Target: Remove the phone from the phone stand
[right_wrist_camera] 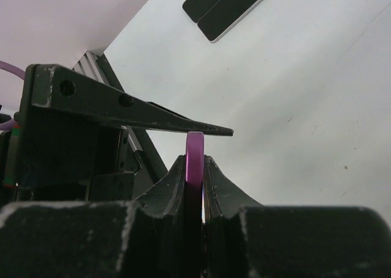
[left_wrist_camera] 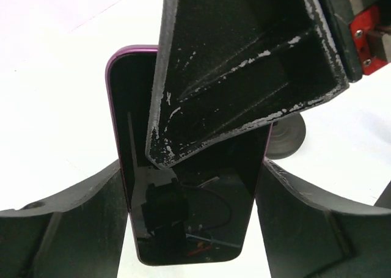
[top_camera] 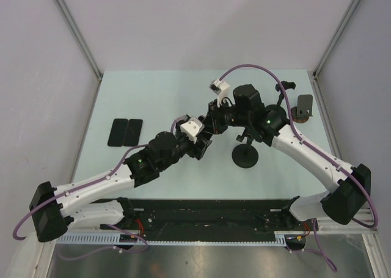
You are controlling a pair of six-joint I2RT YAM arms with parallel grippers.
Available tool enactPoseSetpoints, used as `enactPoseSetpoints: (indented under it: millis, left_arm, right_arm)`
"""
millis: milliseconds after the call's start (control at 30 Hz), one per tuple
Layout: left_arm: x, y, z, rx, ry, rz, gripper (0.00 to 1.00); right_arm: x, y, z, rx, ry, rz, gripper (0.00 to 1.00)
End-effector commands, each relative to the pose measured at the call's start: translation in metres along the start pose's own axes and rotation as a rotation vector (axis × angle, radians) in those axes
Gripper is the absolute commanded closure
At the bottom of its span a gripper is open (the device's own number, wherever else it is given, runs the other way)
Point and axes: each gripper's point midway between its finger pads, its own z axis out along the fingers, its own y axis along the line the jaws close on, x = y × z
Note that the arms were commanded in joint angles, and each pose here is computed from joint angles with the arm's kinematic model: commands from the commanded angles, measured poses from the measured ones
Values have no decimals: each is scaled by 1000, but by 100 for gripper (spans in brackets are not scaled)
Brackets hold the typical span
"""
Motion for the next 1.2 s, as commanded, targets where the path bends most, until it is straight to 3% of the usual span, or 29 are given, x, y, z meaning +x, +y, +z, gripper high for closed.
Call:
enactPoseSetpoints:
  millis: [0,100,133,200,233,333,533,633,933,1167]
  left_arm:
    - [-23,11,1,-68,-41,-22,42]
    - [-22,14,1,-88,-37,-26,71]
    - [-22,15,1,-94,-36,-27,75]
    - [-20,19,0,-117,-25,-22,82]
    - [-19,20,0,-122,-20,-19,84]
    - [-12,25,1,-148,11,-1,92]
    - [1,39,4,-195,57,4,96]
    - [12,53,8,-209,101,-59,96]
    - [69,124,14,-351,338,-202,96]
    - [125,187,12,-476,547,-279,93]
  right_arm:
    - [-17,6,-1,-18,-64,14,100]
    - [-16,4,1,-12,-60,26,95]
    - [-16,3,1,-9,-62,29,78]
    - [-17,1,-1,-2,-67,34,62]
    - [-19,-1,-2,4,-73,35,48]
    - [-27,-9,-10,41,-106,35,26]
    - [-40,-31,-36,154,-168,10,5]
    - [-37,-50,-54,264,-174,13,0]
    - [-45,-83,-122,490,-306,4,0]
    - [-34,-87,-150,523,-334,0,0]
